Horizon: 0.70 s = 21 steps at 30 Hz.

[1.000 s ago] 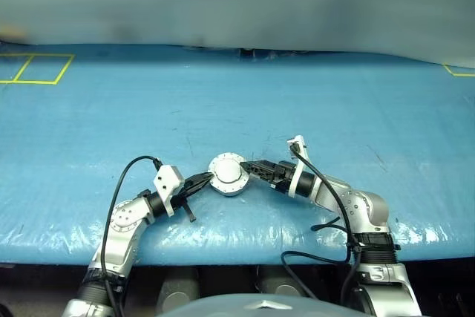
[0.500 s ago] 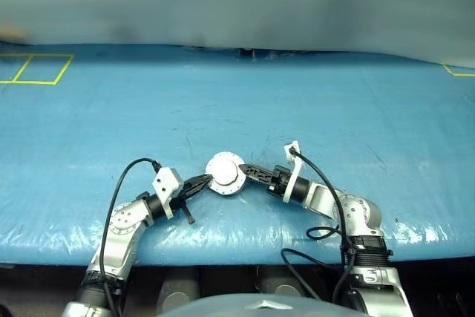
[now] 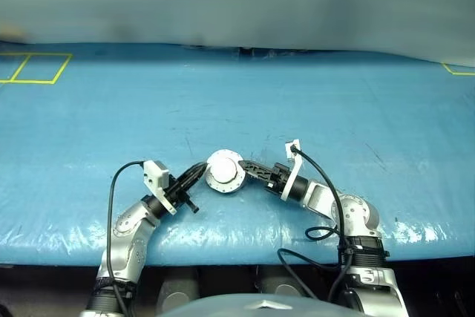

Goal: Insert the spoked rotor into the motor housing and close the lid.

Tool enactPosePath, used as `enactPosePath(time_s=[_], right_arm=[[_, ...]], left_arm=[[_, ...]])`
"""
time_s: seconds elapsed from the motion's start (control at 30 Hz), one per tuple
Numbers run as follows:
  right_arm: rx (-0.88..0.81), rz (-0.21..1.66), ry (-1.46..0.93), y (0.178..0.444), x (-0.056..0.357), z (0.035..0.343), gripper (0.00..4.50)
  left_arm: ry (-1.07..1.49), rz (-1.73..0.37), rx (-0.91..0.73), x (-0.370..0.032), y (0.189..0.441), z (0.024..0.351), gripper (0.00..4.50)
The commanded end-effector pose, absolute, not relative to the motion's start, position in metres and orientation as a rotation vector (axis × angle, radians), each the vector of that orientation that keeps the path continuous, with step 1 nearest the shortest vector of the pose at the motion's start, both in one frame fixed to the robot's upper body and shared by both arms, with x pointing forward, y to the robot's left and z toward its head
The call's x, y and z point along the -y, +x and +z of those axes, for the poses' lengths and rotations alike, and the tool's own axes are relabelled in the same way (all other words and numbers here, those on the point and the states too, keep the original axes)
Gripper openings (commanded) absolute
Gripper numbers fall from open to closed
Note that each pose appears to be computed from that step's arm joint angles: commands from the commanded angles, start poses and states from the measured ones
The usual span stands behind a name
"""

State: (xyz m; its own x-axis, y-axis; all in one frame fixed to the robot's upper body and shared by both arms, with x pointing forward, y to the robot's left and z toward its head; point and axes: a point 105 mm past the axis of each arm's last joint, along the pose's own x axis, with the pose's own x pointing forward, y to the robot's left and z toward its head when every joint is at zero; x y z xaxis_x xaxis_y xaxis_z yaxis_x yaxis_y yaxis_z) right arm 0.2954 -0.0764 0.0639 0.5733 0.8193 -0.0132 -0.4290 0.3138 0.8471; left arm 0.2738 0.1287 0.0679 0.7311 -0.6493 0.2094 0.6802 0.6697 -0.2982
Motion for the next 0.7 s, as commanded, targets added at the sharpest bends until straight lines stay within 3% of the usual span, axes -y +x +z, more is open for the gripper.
enactPosePath(time_s=[0.03,0.17,0.5,0.7], right_arm=[[-0.307,0.924,1.001,0.306,0.081,0.107,1.24],[-0.219,0.930,1.044,0.311,0.083,0.131,1.24],[-0.142,0.998,1.124,0.310,0.072,0.162,1.24],[-0.171,1.013,1.136,0.307,0.062,0.158,1.24]], left_arm=[[-0.527,-0.709,0.116,-0.137,0.276,0.083,0.00],[-0.701,-0.681,0.136,-0.140,0.275,0.088,0.94],[-1.063,-0.758,0.120,-0.127,0.268,0.098,4.34],[-1.165,-0.861,0.030,-0.114,0.261,0.100,4.47]])
